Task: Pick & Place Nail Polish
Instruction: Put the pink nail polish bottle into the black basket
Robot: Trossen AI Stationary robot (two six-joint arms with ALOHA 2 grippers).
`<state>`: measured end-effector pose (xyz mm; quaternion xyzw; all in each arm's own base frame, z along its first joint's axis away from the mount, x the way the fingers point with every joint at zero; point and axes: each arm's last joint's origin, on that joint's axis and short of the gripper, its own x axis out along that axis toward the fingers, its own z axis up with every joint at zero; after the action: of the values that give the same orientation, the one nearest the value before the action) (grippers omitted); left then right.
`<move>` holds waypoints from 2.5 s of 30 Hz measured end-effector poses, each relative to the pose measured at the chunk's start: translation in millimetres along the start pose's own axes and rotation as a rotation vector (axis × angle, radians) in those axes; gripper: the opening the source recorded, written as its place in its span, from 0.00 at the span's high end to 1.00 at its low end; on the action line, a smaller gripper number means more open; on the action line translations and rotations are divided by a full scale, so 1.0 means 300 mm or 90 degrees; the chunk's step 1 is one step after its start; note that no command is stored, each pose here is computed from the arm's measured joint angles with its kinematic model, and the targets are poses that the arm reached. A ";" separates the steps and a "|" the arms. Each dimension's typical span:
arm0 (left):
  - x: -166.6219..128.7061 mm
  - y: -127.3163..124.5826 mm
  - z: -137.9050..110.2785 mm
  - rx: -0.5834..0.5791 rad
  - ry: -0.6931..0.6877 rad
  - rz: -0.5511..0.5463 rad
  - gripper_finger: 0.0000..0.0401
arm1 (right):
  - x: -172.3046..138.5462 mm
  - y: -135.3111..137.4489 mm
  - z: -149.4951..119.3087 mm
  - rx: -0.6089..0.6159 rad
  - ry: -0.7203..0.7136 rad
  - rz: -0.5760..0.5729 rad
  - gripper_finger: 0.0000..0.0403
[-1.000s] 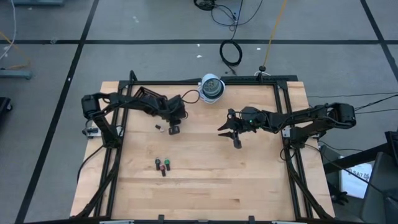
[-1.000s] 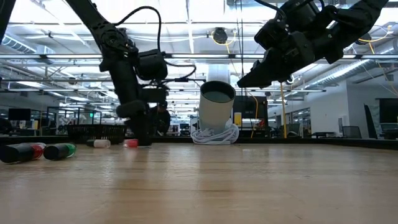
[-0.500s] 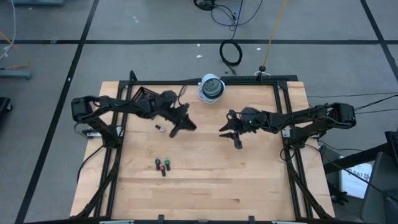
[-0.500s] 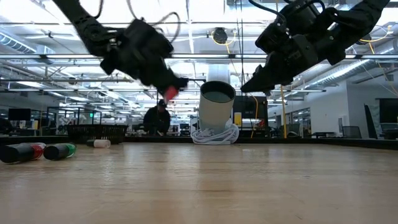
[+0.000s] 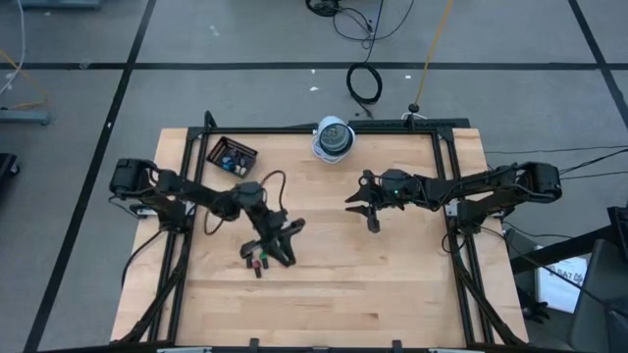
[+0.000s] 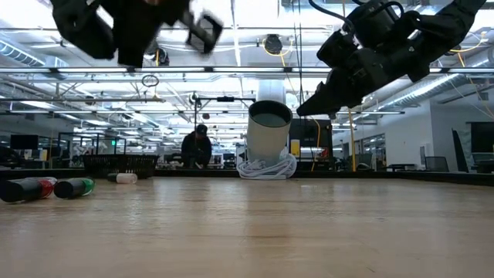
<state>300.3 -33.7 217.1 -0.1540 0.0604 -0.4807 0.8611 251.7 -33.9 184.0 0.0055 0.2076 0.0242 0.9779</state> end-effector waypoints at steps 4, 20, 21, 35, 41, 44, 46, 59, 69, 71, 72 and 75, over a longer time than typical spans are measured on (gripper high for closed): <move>0.056 -0.044 0.070 0.082 -0.059 -0.036 0.91 | 0.000 0.000 -0.004 0.004 0.009 -0.004 0.75; 0.107 -0.078 0.077 0.100 -0.067 -0.050 0.91 | 0.000 0.001 -0.007 0.002 0.014 -0.003 0.75; 0.105 -0.074 0.074 0.099 -0.063 -0.045 0.91 | 0.000 0.001 -0.007 0.002 0.014 -0.003 0.75; -0.176 -0.157 0.053 0.213 -0.092 0.180 0.91 | 0.000 0.001 -0.013 0.003 0.025 -0.002 0.75; -0.313 -0.255 -0.049 0.269 -0.148 0.375 0.91 | 0.000 0.001 -0.008 0.001 0.014 -0.003 0.75; -0.367 -0.292 -0.085 0.289 -0.187 0.449 0.91 | 0.000 0.001 -0.008 0.001 0.013 -0.003 0.75; -0.398 -0.304 -0.108 0.287 -0.214 0.524 0.91 | 0.000 0.001 -0.007 0.001 0.011 -0.003 0.75; -0.524 -0.292 -0.223 0.182 -0.276 1.218 0.91 | 0.000 0.001 -0.007 -0.001 0.011 -0.003 0.75; -0.621 -0.267 -0.259 0.081 -0.324 1.444 0.91 | 0.000 -0.001 0.001 -0.009 -0.004 -0.007 0.75; -0.648 -0.250 -0.276 0.037 -0.332 1.432 0.91 | 0.000 -0.001 0.000 -0.009 -0.003 -0.007 0.75; -0.660 -0.242 -0.281 0.022 -0.330 1.417 0.91 | 0.000 -0.001 0.000 -0.009 -0.003 -0.007 0.75; -0.698 -0.220 -0.281 -0.010 -0.321 1.405 0.91 | 0.000 -0.001 0.001 -0.009 -0.003 -0.007 0.75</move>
<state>114.6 93.7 149.5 -0.1143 -0.0087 0.5872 0.8013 251.8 -34.1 184.1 -0.0023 0.2049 0.0199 0.9786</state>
